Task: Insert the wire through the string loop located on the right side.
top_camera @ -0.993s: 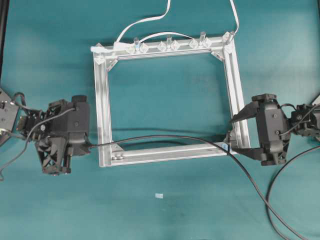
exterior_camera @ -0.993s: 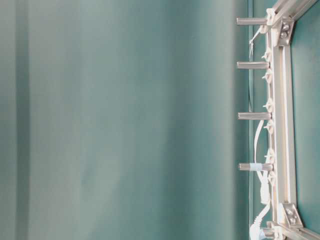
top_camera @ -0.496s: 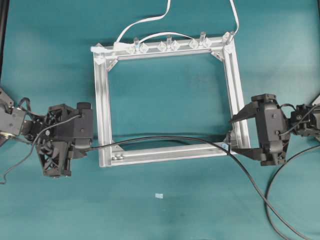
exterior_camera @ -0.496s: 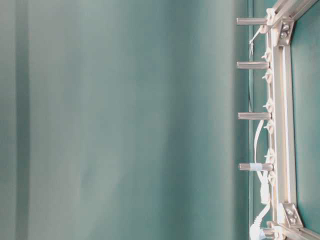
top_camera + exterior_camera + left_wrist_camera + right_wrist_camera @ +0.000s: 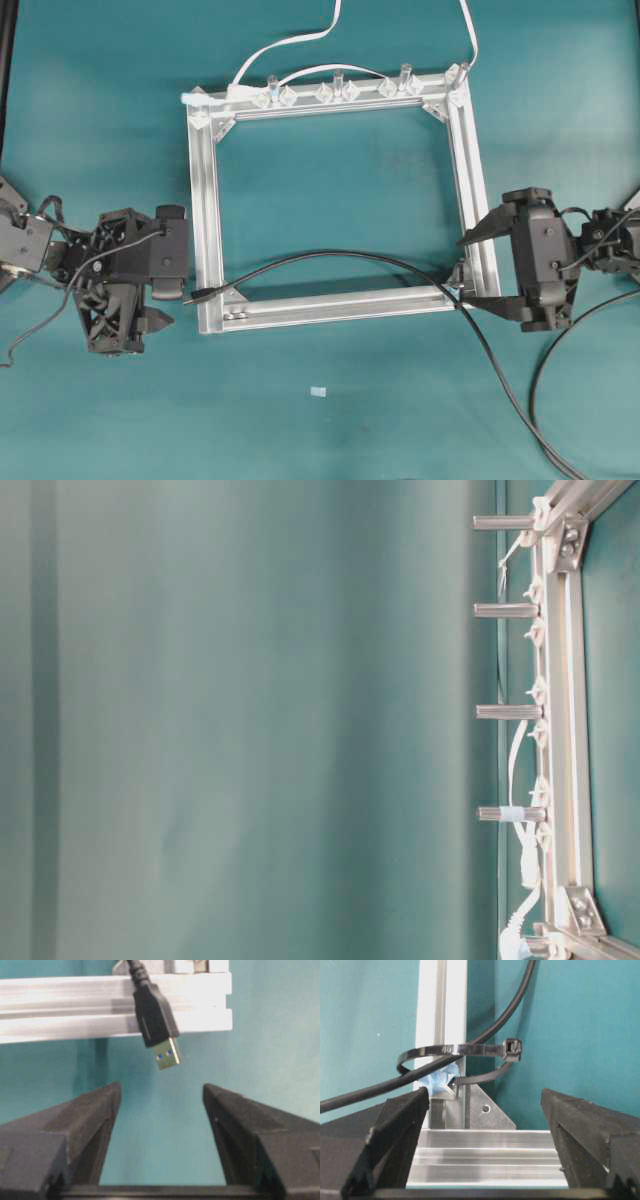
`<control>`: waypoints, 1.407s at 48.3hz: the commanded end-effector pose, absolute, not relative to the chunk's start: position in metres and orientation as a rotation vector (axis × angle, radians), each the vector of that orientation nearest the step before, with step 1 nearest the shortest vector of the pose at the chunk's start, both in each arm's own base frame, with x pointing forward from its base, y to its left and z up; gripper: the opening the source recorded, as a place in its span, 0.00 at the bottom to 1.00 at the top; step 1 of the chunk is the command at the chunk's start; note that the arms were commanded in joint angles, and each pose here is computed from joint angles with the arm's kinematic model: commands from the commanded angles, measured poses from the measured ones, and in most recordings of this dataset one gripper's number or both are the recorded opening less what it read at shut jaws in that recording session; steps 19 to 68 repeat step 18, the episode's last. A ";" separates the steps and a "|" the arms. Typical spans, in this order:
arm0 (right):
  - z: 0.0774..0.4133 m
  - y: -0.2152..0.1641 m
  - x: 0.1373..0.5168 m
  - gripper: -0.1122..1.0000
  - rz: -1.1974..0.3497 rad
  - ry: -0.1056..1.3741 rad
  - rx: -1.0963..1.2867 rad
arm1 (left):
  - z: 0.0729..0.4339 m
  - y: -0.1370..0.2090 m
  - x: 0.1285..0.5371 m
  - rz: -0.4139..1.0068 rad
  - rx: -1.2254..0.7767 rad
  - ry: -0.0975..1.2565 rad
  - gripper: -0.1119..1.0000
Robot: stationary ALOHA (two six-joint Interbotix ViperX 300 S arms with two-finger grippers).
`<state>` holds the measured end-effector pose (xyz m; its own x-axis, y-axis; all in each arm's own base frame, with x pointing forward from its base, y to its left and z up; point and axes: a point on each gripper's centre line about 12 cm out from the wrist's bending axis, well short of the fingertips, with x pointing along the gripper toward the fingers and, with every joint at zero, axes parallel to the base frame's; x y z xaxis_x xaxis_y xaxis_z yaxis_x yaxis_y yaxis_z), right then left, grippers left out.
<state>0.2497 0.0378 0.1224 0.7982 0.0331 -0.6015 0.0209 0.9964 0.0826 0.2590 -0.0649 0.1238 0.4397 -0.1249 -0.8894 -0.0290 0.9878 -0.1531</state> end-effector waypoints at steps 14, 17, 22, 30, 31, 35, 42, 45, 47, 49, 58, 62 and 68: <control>0.145 0.036 0.239 0.96 0.021 0.552 0.101 | 0.158 -0.053 0.260 -0.046 -0.179 1.005 0.71; 0.146 0.035 0.235 0.96 0.023 0.546 0.103 | 0.161 -0.050 0.259 -0.041 -0.176 0.998 0.71; 0.147 0.035 0.233 0.96 0.023 0.544 0.105 | 0.163 -0.049 0.259 -0.040 -0.177 0.993 0.71; 0.147 0.035 0.233 0.96 0.023 0.544 0.105 | 0.163 -0.049 0.259 -0.040 -0.177 0.993 0.71; 0.147 0.035 0.233 0.96 0.023 0.544 0.105 | 0.163 -0.049 0.259 -0.040 -0.177 0.993 0.71; 0.147 0.035 0.233 0.96 0.023 0.544 0.105 | 0.163 -0.049 0.259 -0.040 -0.177 0.993 0.71; 0.147 0.035 0.233 0.96 0.023 0.544 0.105 | 0.163 -0.049 0.259 -0.040 -0.177 0.993 0.71; 0.147 0.035 0.233 0.96 0.023 0.544 0.105 | 0.163 -0.049 0.259 -0.040 -0.177 0.993 0.71; 0.147 0.035 0.233 0.96 0.023 0.544 0.105 | 0.163 -0.049 0.259 -0.040 -0.177 0.993 0.71; 0.147 0.035 0.233 0.96 0.023 0.544 0.105 | 0.163 -0.049 0.259 -0.040 -0.177 0.993 0.71; 0.147 0.035 0.233 0.96 0.023 0.544 0.105 | 0.163 -0.049 0.259 -0.040 -0.177 0.993 0.71; 0.147 0.035 0.233 0.96 0.023 0.544 0.105 | 0.163 -0.049 0.259 -0.040 -0.177 0.993 0.71; 0.147 0.035 0.233 0.96 0.023 0.544 0.105 | 0.163 -0.049 0.259 -0.040 -0.177 0.993 0.71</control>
